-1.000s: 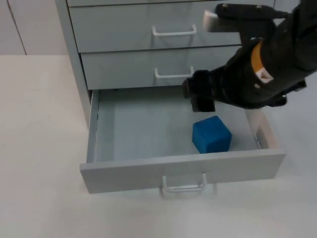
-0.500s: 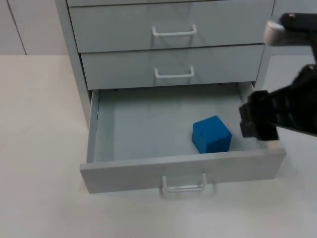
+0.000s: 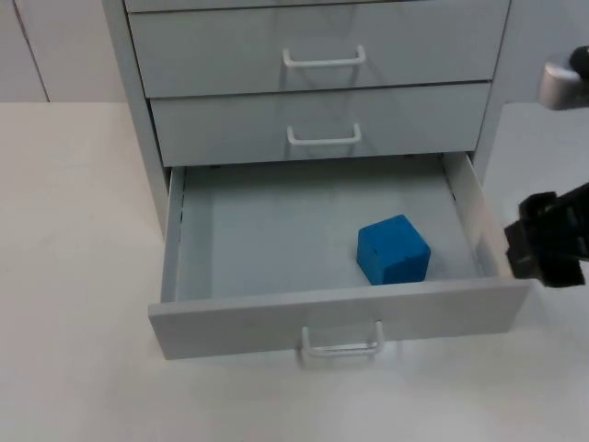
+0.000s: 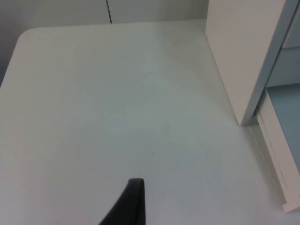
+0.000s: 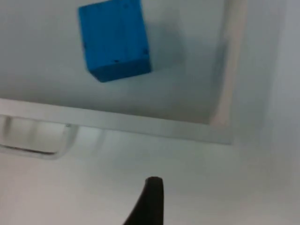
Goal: Open the drawer with the left hand, place the block into the drawer with the right hand, then close the drawer with the left hand.
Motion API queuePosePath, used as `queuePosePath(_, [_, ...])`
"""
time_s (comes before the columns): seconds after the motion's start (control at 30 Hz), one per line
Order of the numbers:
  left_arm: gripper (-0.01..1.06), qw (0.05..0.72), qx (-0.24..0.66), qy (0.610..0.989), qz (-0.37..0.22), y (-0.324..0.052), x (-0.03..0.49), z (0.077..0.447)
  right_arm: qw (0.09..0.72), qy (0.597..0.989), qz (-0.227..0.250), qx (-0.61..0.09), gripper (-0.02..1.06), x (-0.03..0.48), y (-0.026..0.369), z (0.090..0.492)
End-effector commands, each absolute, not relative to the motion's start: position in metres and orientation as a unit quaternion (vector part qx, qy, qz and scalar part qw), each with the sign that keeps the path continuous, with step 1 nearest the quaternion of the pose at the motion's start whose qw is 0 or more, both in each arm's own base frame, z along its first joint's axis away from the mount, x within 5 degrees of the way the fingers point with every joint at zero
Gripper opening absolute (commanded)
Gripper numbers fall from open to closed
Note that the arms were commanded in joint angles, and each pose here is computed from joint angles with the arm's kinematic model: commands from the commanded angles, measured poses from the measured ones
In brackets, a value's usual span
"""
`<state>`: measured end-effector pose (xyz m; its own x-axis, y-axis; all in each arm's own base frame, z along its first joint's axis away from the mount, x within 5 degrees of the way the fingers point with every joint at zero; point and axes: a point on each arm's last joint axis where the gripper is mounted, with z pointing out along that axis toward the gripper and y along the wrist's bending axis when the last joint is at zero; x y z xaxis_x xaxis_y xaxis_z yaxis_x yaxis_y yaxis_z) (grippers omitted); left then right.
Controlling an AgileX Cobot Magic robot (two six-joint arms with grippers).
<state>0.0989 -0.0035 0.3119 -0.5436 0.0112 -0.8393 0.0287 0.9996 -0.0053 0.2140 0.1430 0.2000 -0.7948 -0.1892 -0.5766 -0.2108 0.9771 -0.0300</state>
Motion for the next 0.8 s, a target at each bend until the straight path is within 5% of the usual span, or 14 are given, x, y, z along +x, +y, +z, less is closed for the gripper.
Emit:
queuePosePath(0.0, [1.05,0.48,0.007,0.877,-0.015,-0.004,0.098,0.311,0.296,0.95,0.006,-0.093,0.78,0.217,0.133,0.201])
queuePosePath(0.47, [1.05,0.478,0.006,0.878,-0.018,-0.004,0.098,0.311,0.224,0.974,-0.029,0.011,0.78,0.24,0.053,0.195])
queuePosePath(0.77, [1.05,0.478,0.004,0.878,-0.023,-0.005,0.098,0.311,0.255,0.964,-0.022,0.068,0.78,0.234,0.019,0.218])
